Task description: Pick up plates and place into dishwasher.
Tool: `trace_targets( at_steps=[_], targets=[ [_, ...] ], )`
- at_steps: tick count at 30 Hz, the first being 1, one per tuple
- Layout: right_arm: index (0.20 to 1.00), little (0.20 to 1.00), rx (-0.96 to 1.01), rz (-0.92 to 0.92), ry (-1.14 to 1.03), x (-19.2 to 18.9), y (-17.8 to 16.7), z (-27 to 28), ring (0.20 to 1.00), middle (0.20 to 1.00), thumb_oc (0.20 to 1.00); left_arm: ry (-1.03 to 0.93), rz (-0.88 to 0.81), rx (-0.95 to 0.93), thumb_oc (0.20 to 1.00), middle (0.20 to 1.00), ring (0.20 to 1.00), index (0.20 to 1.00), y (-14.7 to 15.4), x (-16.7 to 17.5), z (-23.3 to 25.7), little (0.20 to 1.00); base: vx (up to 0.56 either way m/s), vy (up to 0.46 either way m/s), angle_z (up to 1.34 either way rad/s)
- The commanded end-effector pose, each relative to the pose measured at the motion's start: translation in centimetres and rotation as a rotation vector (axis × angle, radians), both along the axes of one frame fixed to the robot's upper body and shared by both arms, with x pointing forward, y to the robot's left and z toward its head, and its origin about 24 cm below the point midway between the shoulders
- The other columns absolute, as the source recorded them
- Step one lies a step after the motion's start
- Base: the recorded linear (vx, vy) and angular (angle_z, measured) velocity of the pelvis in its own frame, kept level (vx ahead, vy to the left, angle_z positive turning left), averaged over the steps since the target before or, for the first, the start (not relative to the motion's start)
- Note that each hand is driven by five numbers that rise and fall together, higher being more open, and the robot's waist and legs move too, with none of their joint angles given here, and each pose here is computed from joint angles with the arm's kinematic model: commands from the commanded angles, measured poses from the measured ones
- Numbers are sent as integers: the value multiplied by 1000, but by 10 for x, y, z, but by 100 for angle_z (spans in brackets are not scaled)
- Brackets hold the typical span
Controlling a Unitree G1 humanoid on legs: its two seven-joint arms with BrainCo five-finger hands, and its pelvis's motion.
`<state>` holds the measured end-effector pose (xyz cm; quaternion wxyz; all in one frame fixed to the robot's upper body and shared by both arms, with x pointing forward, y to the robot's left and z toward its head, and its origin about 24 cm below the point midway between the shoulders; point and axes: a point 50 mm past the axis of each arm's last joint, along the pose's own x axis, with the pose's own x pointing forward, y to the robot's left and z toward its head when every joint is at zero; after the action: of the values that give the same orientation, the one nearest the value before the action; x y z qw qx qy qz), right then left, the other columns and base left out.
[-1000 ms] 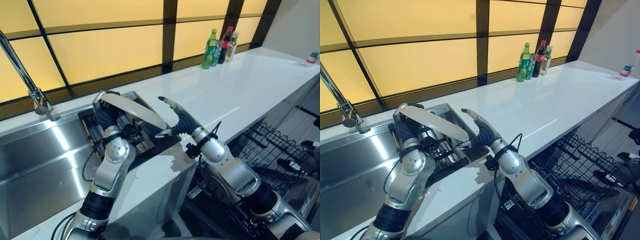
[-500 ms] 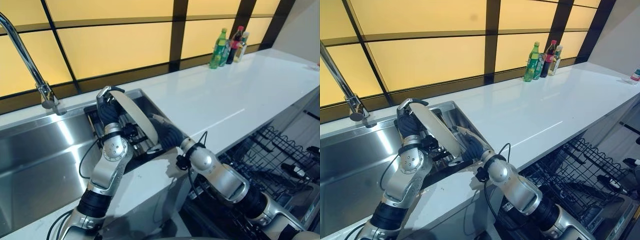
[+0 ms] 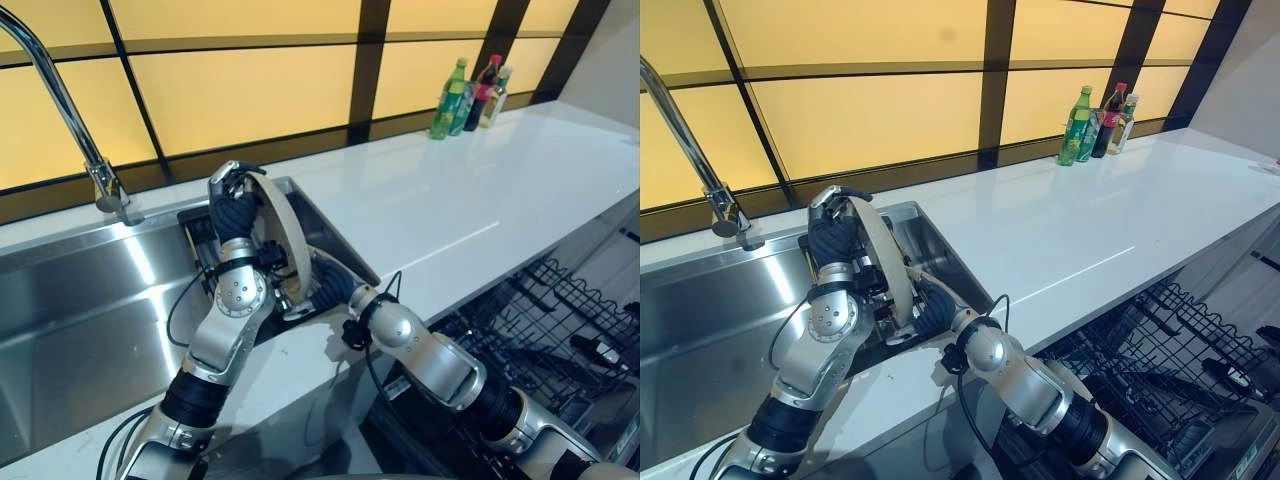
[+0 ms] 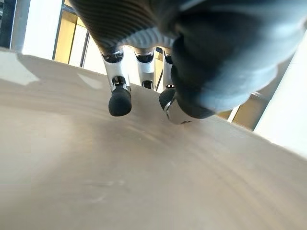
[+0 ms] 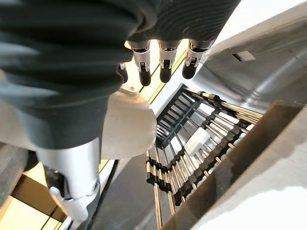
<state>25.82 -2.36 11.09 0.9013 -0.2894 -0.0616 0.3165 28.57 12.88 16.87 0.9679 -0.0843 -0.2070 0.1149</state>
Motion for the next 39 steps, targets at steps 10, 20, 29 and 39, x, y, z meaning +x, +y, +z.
trace_targets(
  at_steps=[10, 20, 29, 39],
  targets=[
    [200, 200, 228, -55, -297, 8, 8, 73, 200, 200, 200, -99, -195, 4, 200, 200, 200, 200, -40, -16, 12, 200, 0, 0, 0],
    [200, 200, 225, -62, -293, 8, 8, 72, 200, 200, 200, -97, -193, -2, 200, 200, 200, 200, -38, -14, 13, 200, 0, 0, 0],
    [200, 200, 221, -63, -283, 10, 11, 69, 200, 200, 200, -94, -193, -6, 200, 200, 200, 200, -41, -12, 12, 200, 0, 0, 0],
    [200, 200, 220, -63, -271, 10, 12, 66, 200, 200, 200, -77, -183, -10, 200, 200, 200, 200, -42, -10, 10, 200, 1, 1, 0]
  ],
)
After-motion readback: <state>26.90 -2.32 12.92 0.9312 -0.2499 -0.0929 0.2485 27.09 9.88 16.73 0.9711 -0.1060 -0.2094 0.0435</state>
